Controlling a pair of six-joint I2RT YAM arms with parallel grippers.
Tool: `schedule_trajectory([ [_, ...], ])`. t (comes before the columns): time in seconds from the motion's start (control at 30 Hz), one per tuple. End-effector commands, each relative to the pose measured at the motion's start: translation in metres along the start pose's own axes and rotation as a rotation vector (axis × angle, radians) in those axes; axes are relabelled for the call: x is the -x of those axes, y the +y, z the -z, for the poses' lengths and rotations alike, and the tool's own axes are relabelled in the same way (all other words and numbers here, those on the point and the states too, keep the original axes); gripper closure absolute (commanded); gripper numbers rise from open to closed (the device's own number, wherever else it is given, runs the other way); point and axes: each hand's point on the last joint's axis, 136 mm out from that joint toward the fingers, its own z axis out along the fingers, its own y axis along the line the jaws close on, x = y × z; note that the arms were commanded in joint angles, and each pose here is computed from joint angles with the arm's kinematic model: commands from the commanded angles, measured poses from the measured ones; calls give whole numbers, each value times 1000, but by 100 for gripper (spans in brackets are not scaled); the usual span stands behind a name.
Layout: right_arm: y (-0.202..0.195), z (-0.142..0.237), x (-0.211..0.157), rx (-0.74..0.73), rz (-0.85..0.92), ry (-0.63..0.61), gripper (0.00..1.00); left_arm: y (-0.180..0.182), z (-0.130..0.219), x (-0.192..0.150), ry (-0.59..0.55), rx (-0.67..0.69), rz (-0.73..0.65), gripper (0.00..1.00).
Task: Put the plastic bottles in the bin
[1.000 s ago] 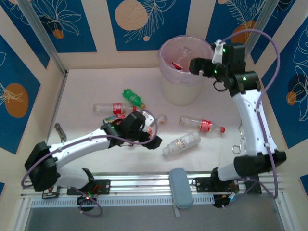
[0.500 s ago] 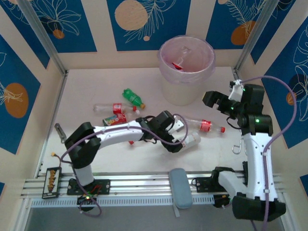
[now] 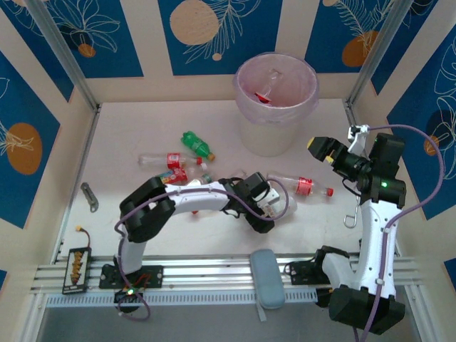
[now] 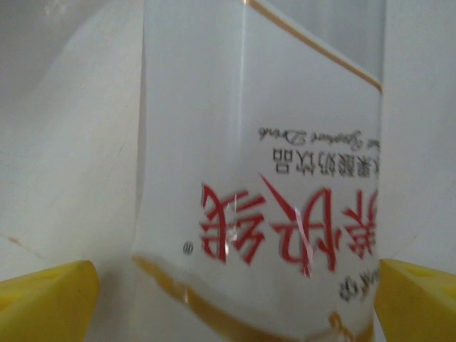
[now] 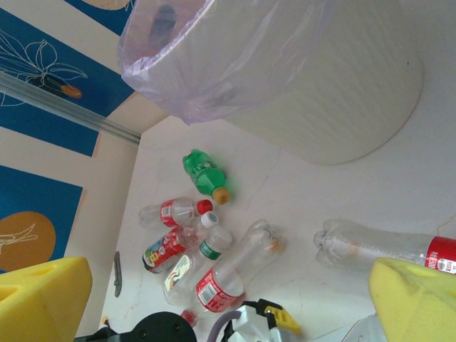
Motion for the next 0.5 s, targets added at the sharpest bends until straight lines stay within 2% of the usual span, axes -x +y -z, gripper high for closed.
schedule_trajectory([
  [0.0,2,2,-4,18,2,12,0,-10,-6,6,3,-28,-34,6],
  [0.37,-5,5,-8,-9,-4,2,0,-6,-11,3,17,-10,-13,31],
  [0.47,-4,6,-7,-10,-2,-2,0,-9,-2,10,-21,-18,-12,34],
])
